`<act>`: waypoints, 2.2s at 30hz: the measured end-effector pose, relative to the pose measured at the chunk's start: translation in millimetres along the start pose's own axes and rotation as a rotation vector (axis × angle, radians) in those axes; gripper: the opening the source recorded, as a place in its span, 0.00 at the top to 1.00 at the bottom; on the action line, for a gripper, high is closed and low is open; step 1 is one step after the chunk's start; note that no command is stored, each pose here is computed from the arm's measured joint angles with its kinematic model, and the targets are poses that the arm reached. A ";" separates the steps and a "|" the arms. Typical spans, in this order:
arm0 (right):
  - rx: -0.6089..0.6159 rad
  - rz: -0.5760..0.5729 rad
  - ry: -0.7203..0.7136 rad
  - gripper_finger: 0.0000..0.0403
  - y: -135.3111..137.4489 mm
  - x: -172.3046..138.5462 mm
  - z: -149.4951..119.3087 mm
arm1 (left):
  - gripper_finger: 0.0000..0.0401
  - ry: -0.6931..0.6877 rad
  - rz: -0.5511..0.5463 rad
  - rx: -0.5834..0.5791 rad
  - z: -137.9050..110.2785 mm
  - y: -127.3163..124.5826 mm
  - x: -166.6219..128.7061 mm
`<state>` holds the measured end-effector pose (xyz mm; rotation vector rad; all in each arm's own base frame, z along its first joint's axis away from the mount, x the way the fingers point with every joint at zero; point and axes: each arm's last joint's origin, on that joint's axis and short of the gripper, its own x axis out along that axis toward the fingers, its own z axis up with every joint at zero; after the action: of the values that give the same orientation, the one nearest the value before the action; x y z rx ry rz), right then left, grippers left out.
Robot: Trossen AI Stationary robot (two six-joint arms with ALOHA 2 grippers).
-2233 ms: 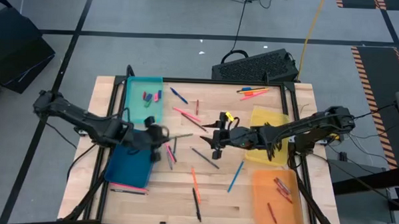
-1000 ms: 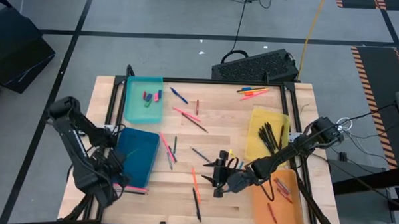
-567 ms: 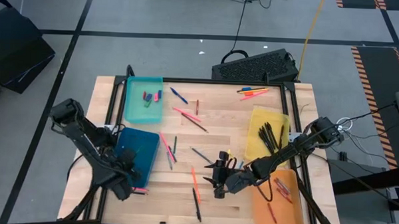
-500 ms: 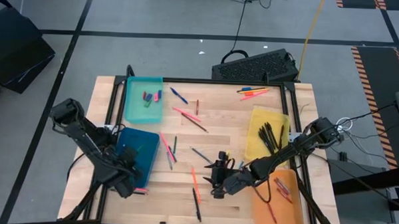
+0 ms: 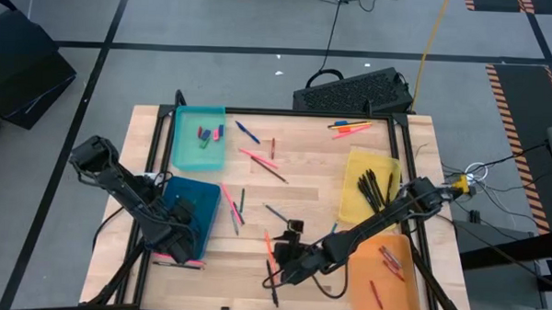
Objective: Sort crayons/erasers/pens/pencils in bins
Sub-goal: Put the green colored pencil into the blue bin, then put the dark green colored pencil into the blue bin
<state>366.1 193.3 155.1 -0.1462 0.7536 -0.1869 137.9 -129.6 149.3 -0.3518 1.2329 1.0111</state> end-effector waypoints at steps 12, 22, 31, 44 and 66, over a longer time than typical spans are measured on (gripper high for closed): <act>0.100 -0.088 0.084 0.50 -18.4 8.3 -5.2 | 0.76 0.033 0.024 0.013 -1.6 2.9 3.9; 0.193 -0.172 0.159 0.53 -47.8 29.1 -33.3 | 0.44 0.016 -0.106 0.084 6.2 11.0 -18.4; 0.350 -0.116 0.095 0.64 -53.8 38.7 -63.0 | 0.44 -0.401 -0.495 0.227 18.9 5.7 -62.0; 0.326 -0.117 0.112 0.91 -62.3 38.7 -109.1 | 0.45 -0.798 -0.860 0.547 32.2 -37.8 -72.9; 0.023 -0.088 -0.092 0.96 -97.2 14.4 -47.3 | 0.30 -0.738 -0.677 0.791 127.5 -40.8 -14.8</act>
<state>332.5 92.5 130.7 -0.1653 0.6537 -0.2709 248.3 -67.7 195.1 0.2209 0.6597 -0.0060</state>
